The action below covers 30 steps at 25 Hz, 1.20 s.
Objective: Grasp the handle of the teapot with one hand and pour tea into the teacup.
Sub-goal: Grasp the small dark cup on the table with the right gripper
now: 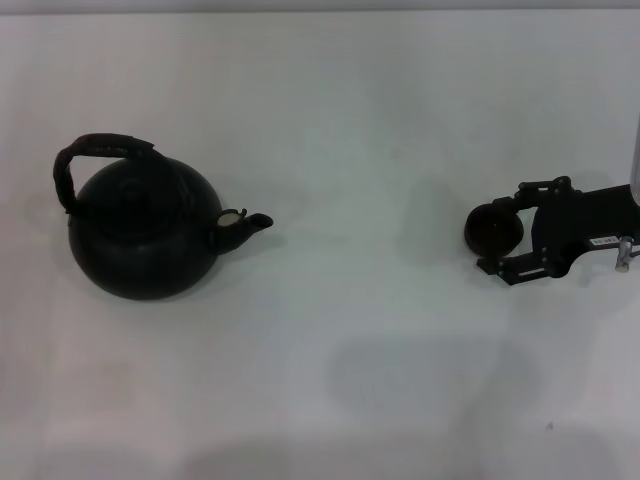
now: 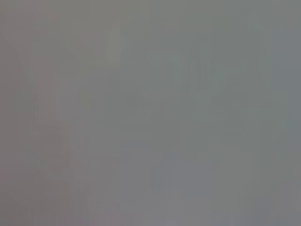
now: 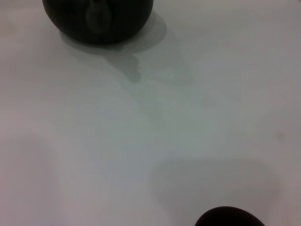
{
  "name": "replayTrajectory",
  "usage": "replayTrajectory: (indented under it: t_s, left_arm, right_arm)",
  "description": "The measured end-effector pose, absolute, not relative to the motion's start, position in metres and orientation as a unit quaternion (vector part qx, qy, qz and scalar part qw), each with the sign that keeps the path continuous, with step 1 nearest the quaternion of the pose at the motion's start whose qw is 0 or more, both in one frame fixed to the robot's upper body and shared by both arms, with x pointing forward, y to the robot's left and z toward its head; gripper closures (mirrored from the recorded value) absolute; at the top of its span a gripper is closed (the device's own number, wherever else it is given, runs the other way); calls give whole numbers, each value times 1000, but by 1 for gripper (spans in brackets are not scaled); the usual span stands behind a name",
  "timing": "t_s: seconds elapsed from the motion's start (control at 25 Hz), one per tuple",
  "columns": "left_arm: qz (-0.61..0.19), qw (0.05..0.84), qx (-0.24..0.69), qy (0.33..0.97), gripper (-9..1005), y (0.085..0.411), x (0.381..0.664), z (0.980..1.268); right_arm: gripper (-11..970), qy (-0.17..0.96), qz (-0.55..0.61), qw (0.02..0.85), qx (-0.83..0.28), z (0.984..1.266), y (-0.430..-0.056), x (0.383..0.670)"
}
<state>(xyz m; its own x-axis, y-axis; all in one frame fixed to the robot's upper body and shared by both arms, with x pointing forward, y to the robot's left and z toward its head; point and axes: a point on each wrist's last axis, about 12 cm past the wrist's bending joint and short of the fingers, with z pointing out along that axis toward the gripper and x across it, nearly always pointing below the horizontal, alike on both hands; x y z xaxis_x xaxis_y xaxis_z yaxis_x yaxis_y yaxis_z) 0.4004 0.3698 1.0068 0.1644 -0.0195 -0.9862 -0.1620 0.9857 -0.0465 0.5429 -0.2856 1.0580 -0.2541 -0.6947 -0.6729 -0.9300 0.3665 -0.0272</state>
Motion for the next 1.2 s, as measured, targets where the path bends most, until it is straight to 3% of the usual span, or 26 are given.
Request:
replayTrajectory:
  t_s: [0.52, 0.76, 1.2]
  left_arm:
    - [46, 762, -68, 642, 121, 370, 403, 1008]
    - [46, 762, -68, 642, 121, 370, 403, 1008]
    - [44, 764, -66, 640, 122, 369, 406, 1009]
  right_arm:
    - [105, 771, 187, 308, -525, 1055, -283, 547]
    - [228, 769, 185, 309, -528, 1056, -282, 549]
    - [232, 758, 211, 311, -533, 1069, -272, 552]
